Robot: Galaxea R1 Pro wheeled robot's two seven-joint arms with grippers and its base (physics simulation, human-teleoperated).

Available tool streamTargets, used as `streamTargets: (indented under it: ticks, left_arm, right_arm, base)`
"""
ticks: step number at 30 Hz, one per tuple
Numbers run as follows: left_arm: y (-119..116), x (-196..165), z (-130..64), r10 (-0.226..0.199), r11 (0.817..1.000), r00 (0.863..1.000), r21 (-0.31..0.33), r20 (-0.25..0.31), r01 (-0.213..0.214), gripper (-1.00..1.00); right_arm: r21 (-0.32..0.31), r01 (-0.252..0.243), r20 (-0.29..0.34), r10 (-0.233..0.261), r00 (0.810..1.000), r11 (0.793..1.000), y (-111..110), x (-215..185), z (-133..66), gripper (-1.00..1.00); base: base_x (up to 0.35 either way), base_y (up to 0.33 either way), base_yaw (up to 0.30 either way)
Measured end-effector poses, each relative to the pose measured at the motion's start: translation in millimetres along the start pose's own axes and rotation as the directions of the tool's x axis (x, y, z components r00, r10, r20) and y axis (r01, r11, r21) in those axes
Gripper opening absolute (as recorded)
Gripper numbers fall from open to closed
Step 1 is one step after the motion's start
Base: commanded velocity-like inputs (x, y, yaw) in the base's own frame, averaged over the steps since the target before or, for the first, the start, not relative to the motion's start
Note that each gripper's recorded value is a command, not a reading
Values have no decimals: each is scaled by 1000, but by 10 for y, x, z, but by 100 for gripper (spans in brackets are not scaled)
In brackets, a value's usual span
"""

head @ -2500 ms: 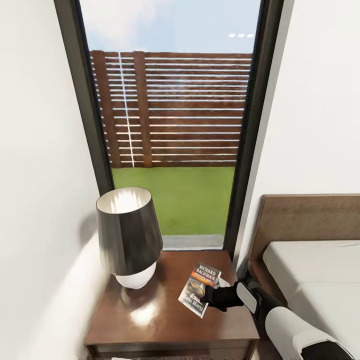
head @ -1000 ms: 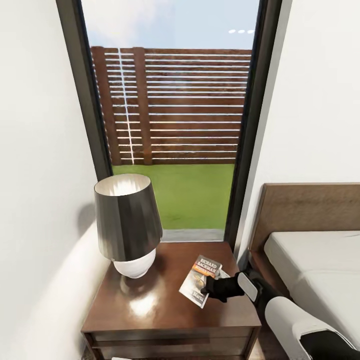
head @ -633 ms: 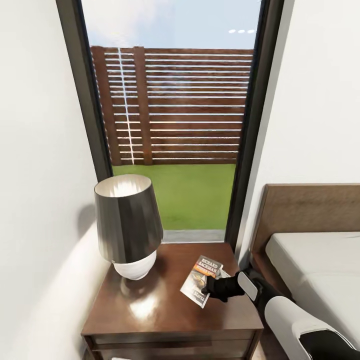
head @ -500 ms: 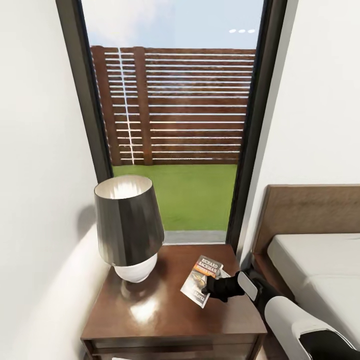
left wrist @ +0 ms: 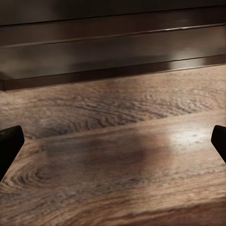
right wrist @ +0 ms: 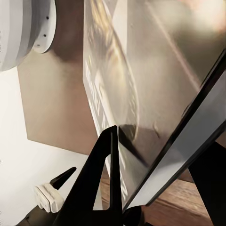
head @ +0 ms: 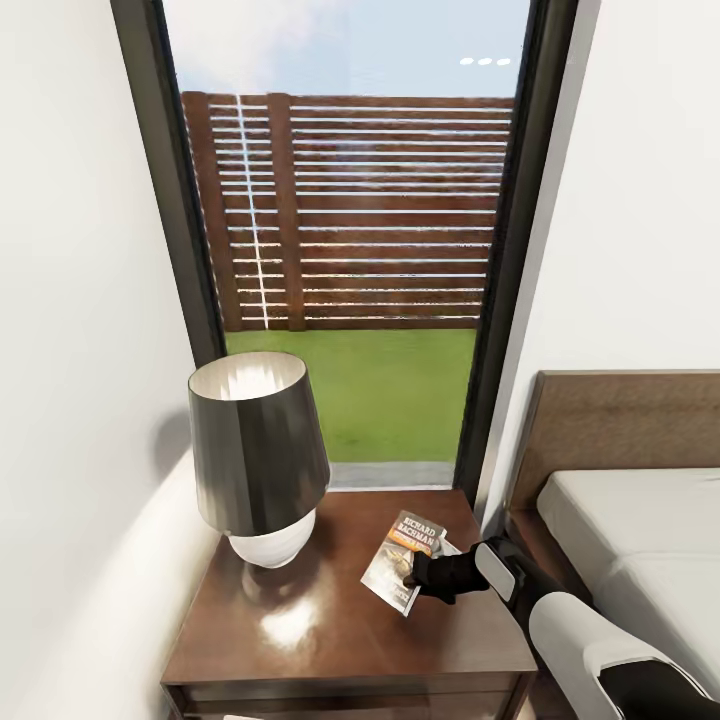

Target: In the bedroom, move the book from the bed onto either nightstand, and place the two sandals side by side next to the bed.

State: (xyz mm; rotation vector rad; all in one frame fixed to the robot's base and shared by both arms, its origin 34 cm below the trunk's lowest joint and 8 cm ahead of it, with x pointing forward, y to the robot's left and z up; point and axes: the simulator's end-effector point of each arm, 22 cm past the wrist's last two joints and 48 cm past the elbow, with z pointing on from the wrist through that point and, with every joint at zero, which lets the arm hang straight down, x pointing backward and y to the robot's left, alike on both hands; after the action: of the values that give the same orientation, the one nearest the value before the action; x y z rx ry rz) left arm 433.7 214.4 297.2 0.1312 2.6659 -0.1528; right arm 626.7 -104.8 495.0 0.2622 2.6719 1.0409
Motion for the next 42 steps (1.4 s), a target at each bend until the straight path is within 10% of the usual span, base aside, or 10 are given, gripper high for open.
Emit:
streamTargets:
  ticks: [42]
  left_arm:
    - [1, -2, 0, 0, 1000, 1000, -1, 0, 0, 100]
  right_arm:
    - [6, 25, 11, -25, 1000, 1000, 16, -40, -5, -100]
  base:
    - [0, 0, 0]
